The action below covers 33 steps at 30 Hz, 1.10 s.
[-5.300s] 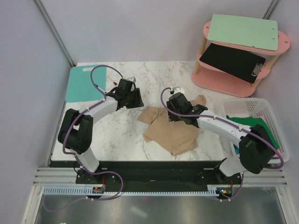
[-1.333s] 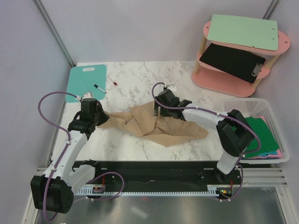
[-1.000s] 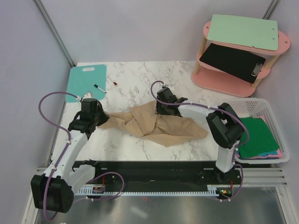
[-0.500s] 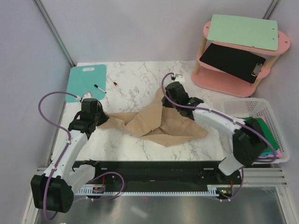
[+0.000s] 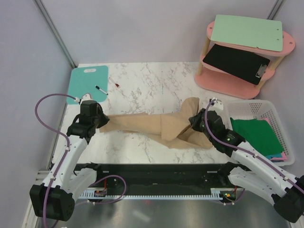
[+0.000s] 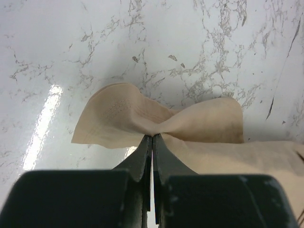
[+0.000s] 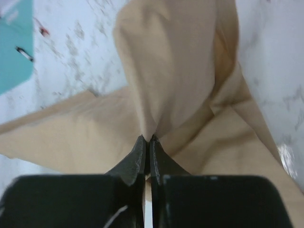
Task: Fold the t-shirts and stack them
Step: Flatten out the tshirt
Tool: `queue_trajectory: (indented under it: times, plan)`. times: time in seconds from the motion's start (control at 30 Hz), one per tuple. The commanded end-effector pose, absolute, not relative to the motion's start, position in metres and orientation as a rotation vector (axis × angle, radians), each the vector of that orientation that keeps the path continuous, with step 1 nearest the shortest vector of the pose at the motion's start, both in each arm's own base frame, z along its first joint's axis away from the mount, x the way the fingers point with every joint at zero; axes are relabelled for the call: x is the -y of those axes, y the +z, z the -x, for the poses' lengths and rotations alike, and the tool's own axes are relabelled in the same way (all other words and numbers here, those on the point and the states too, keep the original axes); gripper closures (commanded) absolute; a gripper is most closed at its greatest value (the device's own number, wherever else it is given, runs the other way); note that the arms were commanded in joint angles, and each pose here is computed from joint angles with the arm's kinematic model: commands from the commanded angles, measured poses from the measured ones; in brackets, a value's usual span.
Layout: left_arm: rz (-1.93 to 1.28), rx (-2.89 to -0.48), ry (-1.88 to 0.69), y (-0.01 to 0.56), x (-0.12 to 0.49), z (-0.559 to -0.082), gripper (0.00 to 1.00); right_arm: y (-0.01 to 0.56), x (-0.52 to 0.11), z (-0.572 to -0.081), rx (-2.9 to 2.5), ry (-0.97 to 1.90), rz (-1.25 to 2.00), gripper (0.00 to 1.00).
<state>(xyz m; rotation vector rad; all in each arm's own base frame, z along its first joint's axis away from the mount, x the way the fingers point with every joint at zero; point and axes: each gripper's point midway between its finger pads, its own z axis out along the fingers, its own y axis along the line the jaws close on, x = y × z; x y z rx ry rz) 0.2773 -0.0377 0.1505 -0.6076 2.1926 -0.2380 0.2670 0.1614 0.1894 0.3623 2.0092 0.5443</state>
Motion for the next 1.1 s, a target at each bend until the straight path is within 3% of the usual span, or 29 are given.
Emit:
queue_trajectory:
  times: [0.0,0.03,0.07,0.1,0.2,0.47,0.7,1.07]
  plan:
    - [0.623,-2.182,-0.200,0.151,0.030,-0.277,0.98,0.131,-0.158,-0.222,-2.231,0.598,-0.461,0.86]
    - [0.627,-2.189,-0.200,0.149,0.031,-0.277,0.98,0.128,-0.163,-0.216,-2.252,0.632,-0.442,0.83]
    - [0.629,-2.191,-0.200,0.148,0.031,-0.278,0.98,0.127,-0.166,-0.212,-2.264,0.659,-0.425,0.74]
    - [0.628,-2.193,-0.201,0.148,0.031,-0.278,0.98,0.133,-0.166,-0.213,-2.238,0.675,-0.400,0.49]
    - [0.621,-2.204,-0.199,0.146,0.032,-0.278,0.98,0.149,-0.162,-0.217,-2.180,0.672,-0.377,0.02]
    - [0.609,-2.228,-0.208,0.139,0.035,-0.279,0.98,0.157,-0.174,-0.252,-2.223,0.501,-0.233,0.03]
    - [0.592,-2.237,-0.226,0.136,0.038,-0.281,0.98,0.142,-0.228,-0.266,-2.298,0.543,-0.074,0.17]
    - [0.582,-2.241,-0.240,0.134,0.041,-0.282,0.98,0.086,-0.285,-0.256,-2.437,0.354,0.169,0.17]
